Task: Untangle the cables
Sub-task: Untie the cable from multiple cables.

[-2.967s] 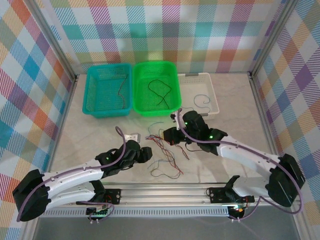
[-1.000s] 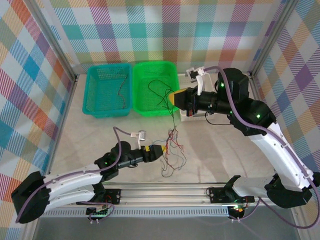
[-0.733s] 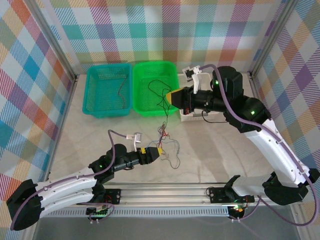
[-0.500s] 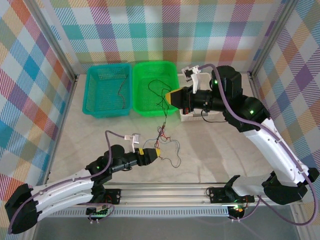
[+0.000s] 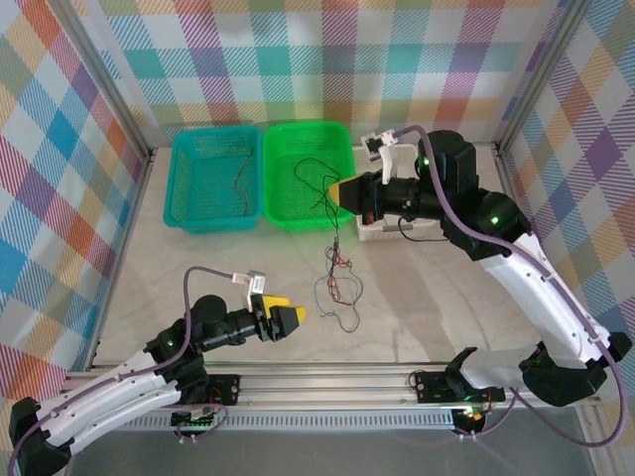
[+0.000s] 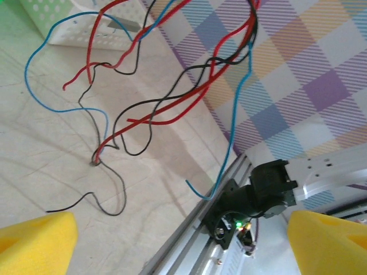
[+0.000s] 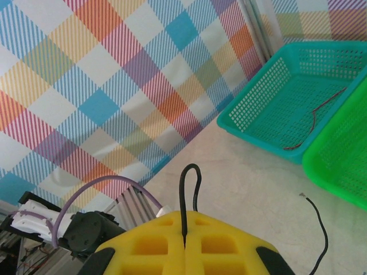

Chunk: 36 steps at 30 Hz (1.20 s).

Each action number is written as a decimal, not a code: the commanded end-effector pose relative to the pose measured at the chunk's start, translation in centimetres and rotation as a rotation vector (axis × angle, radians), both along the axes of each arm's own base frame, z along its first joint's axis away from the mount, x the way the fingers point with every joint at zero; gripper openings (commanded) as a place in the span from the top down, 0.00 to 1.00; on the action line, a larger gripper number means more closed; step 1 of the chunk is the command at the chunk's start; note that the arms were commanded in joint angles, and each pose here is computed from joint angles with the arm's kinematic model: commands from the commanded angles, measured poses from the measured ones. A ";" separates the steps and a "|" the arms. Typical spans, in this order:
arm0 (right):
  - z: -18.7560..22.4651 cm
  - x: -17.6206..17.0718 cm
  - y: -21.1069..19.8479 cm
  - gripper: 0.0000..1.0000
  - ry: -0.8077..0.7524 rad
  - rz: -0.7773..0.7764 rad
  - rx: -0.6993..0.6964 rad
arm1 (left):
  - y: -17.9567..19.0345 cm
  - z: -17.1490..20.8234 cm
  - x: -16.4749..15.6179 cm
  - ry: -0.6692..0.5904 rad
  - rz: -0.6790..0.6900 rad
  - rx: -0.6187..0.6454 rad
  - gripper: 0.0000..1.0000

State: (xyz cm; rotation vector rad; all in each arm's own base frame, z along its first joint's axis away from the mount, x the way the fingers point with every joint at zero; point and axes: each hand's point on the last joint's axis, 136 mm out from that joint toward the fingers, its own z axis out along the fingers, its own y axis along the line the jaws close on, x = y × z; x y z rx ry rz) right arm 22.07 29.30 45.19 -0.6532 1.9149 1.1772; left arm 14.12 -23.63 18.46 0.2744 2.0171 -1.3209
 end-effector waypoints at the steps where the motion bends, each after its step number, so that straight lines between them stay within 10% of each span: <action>1: 1.1 -0.8 0.1 1.00 -0.012 0.039 0.049 | -0.5 0.8 0.5 -0.044 -0.006 0.034 0.06; 18: -0.4 -0.6 1.1 1.00 0.043 0.072 0.051 | -4.0 3.7 2.3 -0.059 -0.041 -0.025 0.08; 26: -0.2 -0.5 0.9 1.00 0.039 0.059 0.046 | -4.4 2.3 2.7 -0.018 -0.032 -0.002 0.91; 36: -1.7 4.1 -6.6 1.00 0.107 -0.283 0.037 | 2.4 4.4 4.1 -0.005 0.243 0.106 1.00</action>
